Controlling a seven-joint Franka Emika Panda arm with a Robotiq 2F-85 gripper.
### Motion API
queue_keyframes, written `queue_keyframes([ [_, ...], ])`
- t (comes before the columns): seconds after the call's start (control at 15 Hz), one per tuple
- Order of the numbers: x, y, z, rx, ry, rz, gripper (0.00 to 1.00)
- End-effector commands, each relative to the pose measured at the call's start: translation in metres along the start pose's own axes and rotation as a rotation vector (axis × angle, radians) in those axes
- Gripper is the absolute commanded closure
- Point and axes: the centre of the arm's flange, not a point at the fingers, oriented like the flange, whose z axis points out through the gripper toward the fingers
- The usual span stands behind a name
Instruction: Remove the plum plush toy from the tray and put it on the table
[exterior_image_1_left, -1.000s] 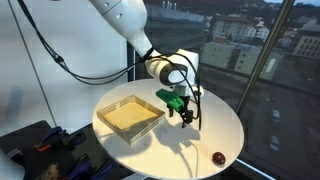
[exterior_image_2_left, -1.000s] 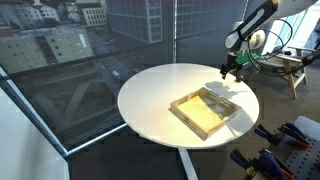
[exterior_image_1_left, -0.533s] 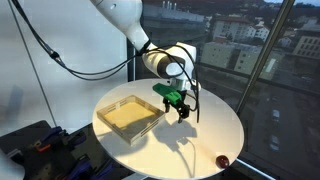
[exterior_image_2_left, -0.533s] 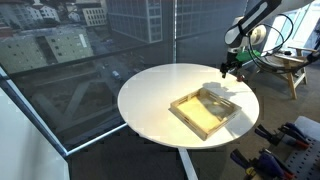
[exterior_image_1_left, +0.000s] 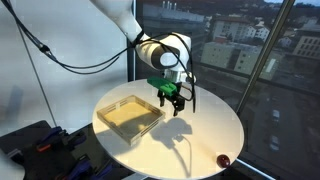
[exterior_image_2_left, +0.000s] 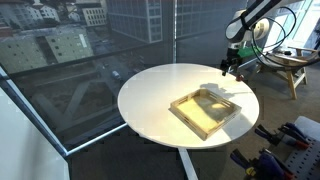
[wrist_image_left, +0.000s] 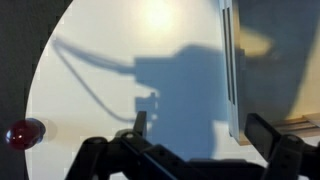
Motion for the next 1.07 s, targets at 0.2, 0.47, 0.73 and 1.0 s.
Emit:
queue_keyframes([
  [0.2,-0.029,-0.009,-0.035,0.016,0.000,-0.055,0.00],
  [0.47,-0.039,-0.018,-0.052,0.025,0.005,-0.074,0.00],
  [0.73,-0.045,-0.031,-0.062,0.017,0.023,-0.070,0.00],
  [1.0,-0.051,-0.048,-0.070,0.016,0.027,-0.077,0.00],
])
